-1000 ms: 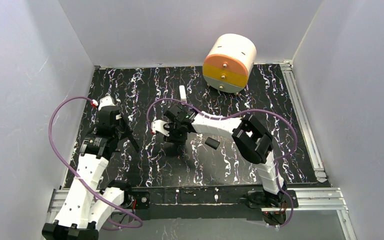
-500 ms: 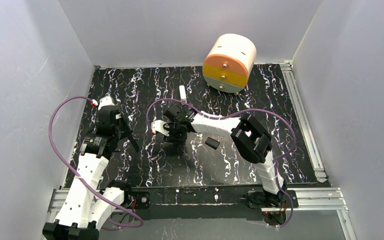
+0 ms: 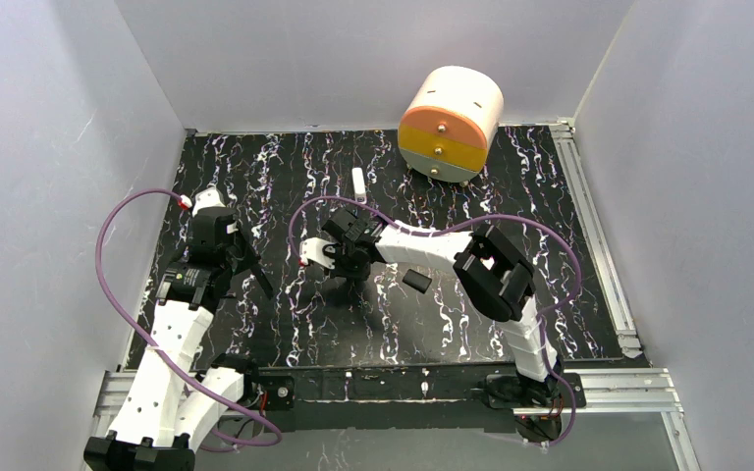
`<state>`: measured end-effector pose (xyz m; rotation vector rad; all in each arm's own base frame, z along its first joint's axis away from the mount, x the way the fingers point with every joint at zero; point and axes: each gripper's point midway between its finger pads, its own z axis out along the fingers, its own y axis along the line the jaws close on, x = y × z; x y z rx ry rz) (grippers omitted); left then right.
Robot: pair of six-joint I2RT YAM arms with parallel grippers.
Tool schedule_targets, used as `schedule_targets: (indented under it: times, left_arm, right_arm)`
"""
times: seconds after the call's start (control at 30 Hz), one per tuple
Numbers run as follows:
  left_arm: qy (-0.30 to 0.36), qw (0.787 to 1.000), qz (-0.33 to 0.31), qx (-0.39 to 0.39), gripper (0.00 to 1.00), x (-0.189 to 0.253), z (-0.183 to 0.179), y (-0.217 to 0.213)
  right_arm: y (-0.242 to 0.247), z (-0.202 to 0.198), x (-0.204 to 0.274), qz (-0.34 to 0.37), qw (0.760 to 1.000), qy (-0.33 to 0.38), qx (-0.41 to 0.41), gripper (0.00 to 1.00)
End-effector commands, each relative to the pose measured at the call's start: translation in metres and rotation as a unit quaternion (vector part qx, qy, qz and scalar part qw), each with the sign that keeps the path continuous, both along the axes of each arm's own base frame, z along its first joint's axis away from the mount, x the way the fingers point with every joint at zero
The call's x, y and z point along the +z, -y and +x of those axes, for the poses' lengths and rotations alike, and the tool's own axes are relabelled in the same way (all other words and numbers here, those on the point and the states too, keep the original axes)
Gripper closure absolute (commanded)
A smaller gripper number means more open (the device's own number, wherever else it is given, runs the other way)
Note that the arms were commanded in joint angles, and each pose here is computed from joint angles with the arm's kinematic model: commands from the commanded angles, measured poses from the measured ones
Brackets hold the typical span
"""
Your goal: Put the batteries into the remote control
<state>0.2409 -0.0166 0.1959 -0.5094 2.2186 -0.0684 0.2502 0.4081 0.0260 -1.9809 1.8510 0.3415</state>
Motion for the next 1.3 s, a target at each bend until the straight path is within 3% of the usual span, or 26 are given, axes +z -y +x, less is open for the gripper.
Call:
schedule_targets:
  times: [0.0,0.2,0.33,0.5,0.57,0.73,1.03,1.13,1.27]
  left_arm:
    - [0.015,1.000,-0.002,0.004,1.00,0.010,0.001,-0.002]
    - [0.017,1.000,-0.005,0.003,1.00,0.011,0.003,-0.001]
    - [0.015,1.000,-0.005,0.003,1.00,0.010,0.001,-0.001]
    - [0.017,1.000,-0.006,0.003,1.00,0.011,0.001,-0.001]
    - [0.019,1.000,-0.006,0.003,1.00,0.011,0.000,-0.001]
    - [0.021,1.000,-0.009,-0.002,1.00,0.012,0.001,0.001]
    - [0.021,0.999,-0.026,-0.031,1.00,0.009,0.004,0.012]
    - [0.030,0.995,-0.052,-0.076,1.00,0.010,0.011,0.031]
    - [0.034,0.985,-0.100,-0.140,1.00,0.013,0.017,0.060]
  right_arm:
    - [0.026,-0.011,-0.003,-0.044,0.999,0.001,-0.009,0.78]
    - [0.028,-0.018,-0.006,-0.048,0.998,-0.002,-0.038,0.82]
    - [0.026,-0.023,-0.011,-0.047,0.998,-0.006,-0.049,0.68]
    - [0.033,-0.030,-0.025,-0.079,0.996,0.006,-0.042,0.64]
    - [0.035,-0.032,-0.028,-0.085,0.996,0.000,-0.041,0.69]
    - [0.031,-0.034,-0.023,-0.086,0.995,-0.013,-0.043,0.96]
    - [0.015,-0.021,0.046,0.043,0.992,0.003,-0.120,0.98]
    - [0.016,-0.010,0.078,0.116,0.977,-0.009,-0.178,0.97]
    - [0.032,0.009,0.115,0.204,0.940,-0.035,-0.272,0.96]
